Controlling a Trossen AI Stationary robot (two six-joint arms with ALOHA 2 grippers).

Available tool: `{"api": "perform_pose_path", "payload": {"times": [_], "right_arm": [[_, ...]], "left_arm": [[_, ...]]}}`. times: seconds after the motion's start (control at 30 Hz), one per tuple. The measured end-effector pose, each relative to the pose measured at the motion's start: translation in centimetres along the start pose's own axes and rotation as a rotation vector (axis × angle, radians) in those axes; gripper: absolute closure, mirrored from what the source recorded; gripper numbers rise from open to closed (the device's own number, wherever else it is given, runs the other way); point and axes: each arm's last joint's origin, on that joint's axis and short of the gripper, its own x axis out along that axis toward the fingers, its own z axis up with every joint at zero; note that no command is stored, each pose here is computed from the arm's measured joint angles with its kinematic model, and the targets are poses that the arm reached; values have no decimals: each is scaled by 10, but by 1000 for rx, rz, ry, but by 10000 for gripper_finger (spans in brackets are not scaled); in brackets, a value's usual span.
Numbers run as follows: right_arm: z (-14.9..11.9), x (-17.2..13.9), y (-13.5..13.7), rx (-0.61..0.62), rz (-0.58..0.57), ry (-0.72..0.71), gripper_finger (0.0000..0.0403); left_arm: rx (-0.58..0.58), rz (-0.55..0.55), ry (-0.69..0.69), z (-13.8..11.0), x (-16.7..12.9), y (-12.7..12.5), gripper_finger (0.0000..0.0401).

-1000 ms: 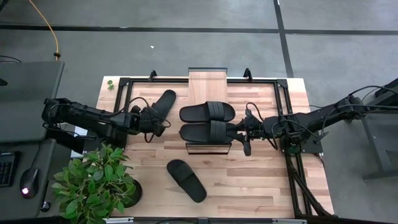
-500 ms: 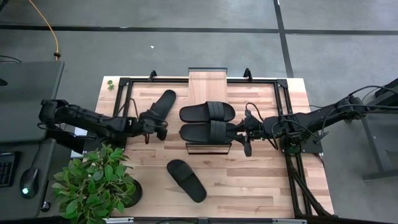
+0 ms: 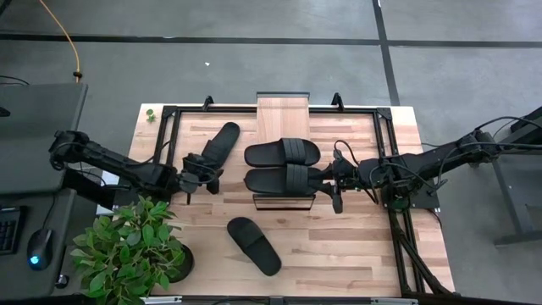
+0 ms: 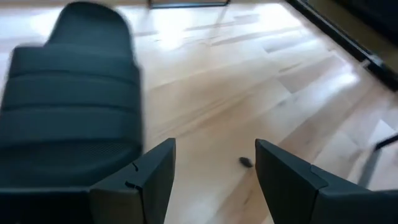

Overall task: Pick and place slides into the shelf
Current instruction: Put the black slipper on the shelf

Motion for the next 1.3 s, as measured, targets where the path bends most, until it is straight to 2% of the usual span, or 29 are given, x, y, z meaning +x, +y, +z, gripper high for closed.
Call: {"api": "perform_pose_path", "payload": {"times": [0.2, 0.6, 1.3], "right_arm": [[1, 0, 0, 4, 4, -14, 292], [3, 0, 1, 9, 7, -29, 292], [4, 0, 0, 11, -13, -40, 292]], "left_arm": [[-58, 15, -32, -7, 0, 13, 196], [-44, 51, -16, -10, -1, 19, 196], [-101, 145, 11, -6, 8, 30, 196]]}}
